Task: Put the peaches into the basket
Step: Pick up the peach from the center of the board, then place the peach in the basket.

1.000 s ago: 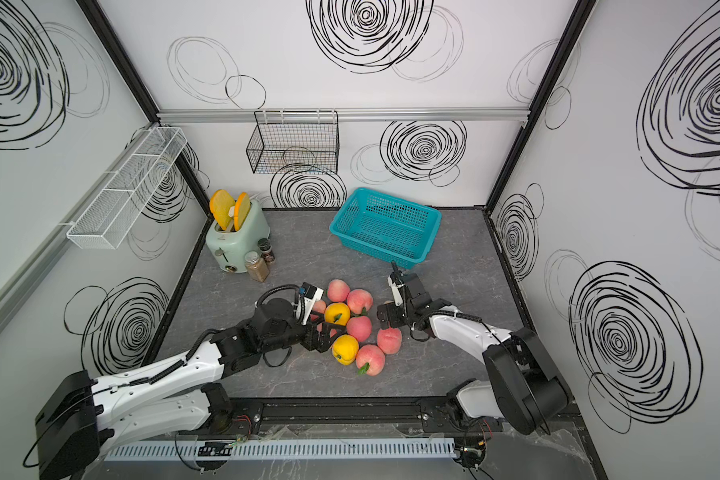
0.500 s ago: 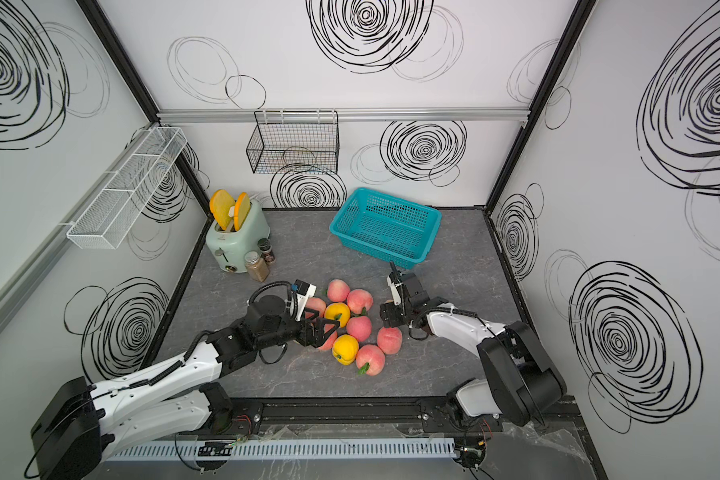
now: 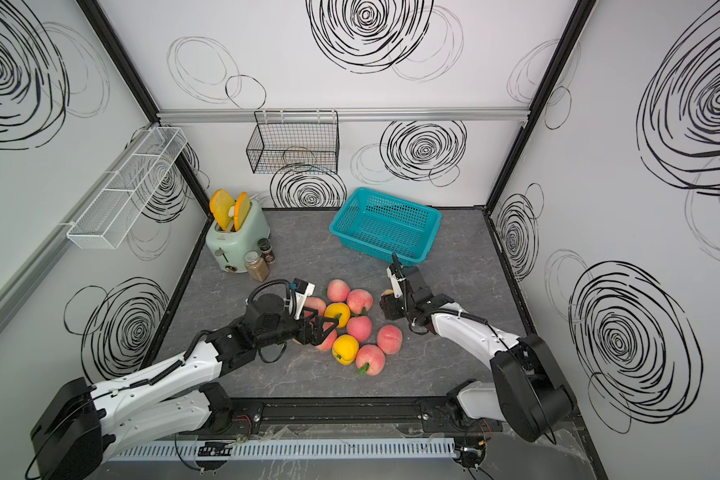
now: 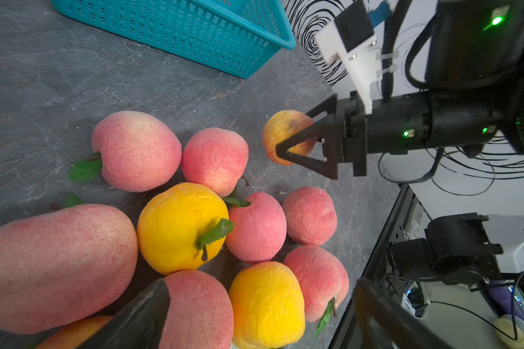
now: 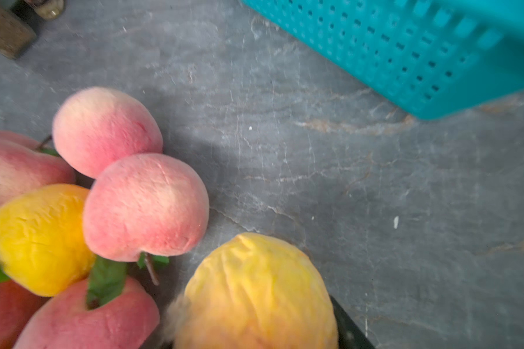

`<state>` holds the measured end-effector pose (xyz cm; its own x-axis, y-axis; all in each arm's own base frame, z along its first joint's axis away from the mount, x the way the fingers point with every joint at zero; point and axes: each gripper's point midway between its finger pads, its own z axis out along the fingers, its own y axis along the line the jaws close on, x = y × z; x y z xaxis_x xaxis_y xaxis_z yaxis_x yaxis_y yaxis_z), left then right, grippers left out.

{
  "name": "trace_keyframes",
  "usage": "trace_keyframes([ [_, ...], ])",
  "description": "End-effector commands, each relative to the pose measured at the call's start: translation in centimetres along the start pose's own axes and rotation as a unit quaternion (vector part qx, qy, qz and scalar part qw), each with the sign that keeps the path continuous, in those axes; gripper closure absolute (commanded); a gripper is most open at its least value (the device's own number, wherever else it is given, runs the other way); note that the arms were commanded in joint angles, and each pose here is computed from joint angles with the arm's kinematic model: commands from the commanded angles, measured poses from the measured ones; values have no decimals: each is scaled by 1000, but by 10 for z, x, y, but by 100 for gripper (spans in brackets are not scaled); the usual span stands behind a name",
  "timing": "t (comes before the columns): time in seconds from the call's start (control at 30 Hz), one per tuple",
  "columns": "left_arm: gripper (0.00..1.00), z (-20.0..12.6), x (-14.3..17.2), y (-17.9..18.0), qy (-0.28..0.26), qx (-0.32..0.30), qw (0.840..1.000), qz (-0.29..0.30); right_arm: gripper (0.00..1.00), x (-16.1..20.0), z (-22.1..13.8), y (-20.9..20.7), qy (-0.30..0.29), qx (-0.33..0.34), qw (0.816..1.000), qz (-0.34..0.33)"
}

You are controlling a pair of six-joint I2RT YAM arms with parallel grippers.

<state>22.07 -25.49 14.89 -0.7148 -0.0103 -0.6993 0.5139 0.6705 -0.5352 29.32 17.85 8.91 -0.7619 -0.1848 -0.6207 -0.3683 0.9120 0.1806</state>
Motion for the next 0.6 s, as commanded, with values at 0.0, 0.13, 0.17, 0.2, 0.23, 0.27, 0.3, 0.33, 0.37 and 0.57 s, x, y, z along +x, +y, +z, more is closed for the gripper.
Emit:
trace_keyframes([
  [0.0,2,0,-20,-8,-27,15,999,-8,43,-29,-18,7,-35,-1,999,-17],
  [0.13,2,2,-28,-12,-30,17,999,-8,43,-62,-28,10,-72,4,997,-32],
  [0.17,2,3,-31,-13,-32,17,999,-8,42,-70,-29,10,-80,5,996,-37],
  [0.2,2,3,-33,-14,-33,16,999,-8,43,-77,-30,9,-85,6,996,-39],
  [0.23,2,3,-35,-14,-34,16,999,-8,42,-86,-29,7,-90,10,995,-39],
  [0.27,2,4,-38,-14,-37,14,999,-8,43,-95,-29,5,-95,11,995,-41],
  [0.3,2,5,-40,-15,-38,12,999,-8,43,-102,-28,3,-100,12,994,-41],
  [0.33,2,6,-42,-15,-39,10,999,-8,42,-111,-27,-1,-105,16,993,-41],
  [0.37,2,7,-44,-14,-39,8,999,-8,43,-120,-27,-5,-112,19,993,-41],
  [0.57,2,13,-54,-12,-42,-3,999,-8,42,-175,-17,-28,-147,23,988,-33],
])
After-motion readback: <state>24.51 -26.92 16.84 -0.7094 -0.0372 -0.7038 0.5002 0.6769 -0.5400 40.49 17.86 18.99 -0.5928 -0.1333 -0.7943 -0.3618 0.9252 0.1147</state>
